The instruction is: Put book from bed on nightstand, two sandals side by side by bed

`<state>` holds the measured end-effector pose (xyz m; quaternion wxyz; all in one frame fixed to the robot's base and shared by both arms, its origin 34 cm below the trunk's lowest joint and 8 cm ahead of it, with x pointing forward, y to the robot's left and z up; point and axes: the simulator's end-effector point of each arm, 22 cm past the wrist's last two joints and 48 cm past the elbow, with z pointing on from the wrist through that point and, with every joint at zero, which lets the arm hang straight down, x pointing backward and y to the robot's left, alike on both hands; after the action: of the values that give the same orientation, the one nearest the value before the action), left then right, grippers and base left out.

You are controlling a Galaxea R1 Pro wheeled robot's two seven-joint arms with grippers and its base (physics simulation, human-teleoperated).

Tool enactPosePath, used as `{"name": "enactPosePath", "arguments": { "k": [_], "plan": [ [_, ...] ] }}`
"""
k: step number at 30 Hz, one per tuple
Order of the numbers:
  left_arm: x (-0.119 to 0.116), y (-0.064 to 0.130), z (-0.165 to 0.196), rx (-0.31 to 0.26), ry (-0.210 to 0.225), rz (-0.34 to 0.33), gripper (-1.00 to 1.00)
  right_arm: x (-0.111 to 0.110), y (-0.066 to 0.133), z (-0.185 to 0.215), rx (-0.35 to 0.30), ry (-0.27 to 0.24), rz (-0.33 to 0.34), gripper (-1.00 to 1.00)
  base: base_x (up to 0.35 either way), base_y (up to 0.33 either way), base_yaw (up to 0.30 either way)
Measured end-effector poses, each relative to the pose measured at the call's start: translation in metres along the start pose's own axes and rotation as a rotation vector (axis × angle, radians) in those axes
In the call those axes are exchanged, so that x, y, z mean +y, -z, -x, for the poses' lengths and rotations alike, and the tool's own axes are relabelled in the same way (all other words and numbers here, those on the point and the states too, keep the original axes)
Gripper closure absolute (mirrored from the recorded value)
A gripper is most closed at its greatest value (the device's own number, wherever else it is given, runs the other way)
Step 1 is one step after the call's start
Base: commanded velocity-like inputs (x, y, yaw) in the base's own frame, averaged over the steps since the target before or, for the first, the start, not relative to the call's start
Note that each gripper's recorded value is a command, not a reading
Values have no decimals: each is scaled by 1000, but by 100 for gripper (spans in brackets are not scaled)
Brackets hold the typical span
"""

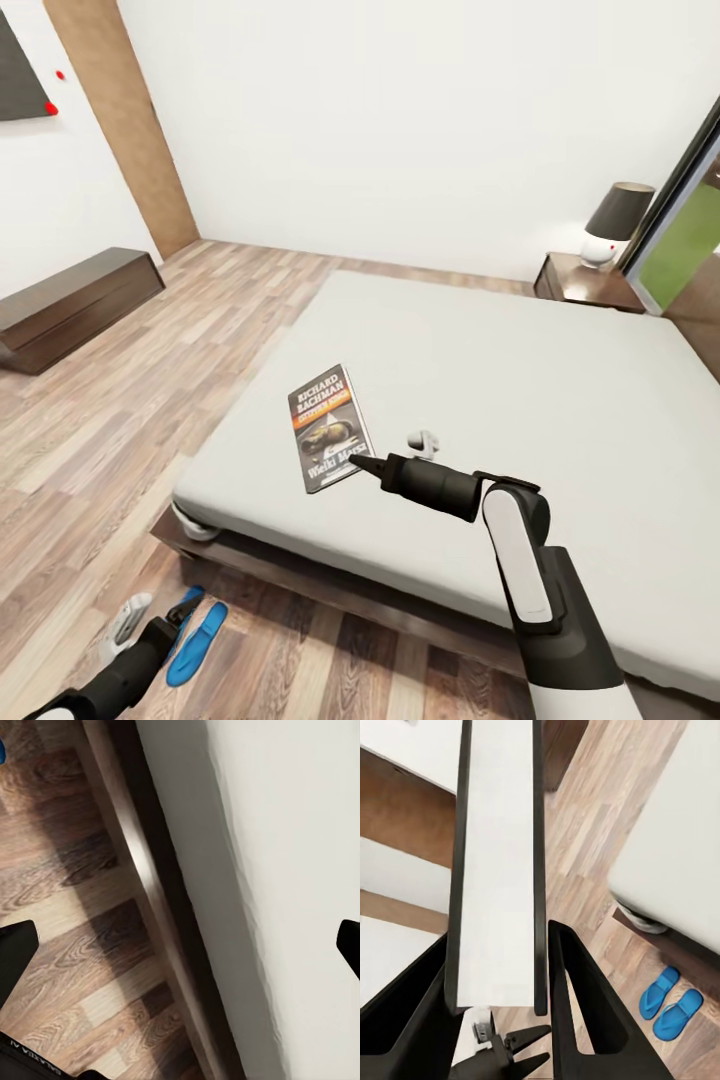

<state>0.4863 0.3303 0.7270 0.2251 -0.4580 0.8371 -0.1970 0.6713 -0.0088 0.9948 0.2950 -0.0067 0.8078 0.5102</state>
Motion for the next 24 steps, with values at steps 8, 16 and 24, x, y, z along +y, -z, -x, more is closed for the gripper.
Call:
{"name": "enactPosePath", "arguments": {
  "k": [8, 16, 24],
  "plan": [
    [-1, 8, 5, -21, 3, 4, -100, 13, 3, 1, 5, 12, 4, 100, 0, 0, 207],
    [-6, 17, 8, -29, 3, -4, -100, 23, 8, 4, 1, 19, 6, 100, 0, 0, 214],
    [-12, 25, 10, -34, 3, -15, -100, 36, 13, 6, -2, 25, 19, 100, 0, 0, 176]
  ]
}}
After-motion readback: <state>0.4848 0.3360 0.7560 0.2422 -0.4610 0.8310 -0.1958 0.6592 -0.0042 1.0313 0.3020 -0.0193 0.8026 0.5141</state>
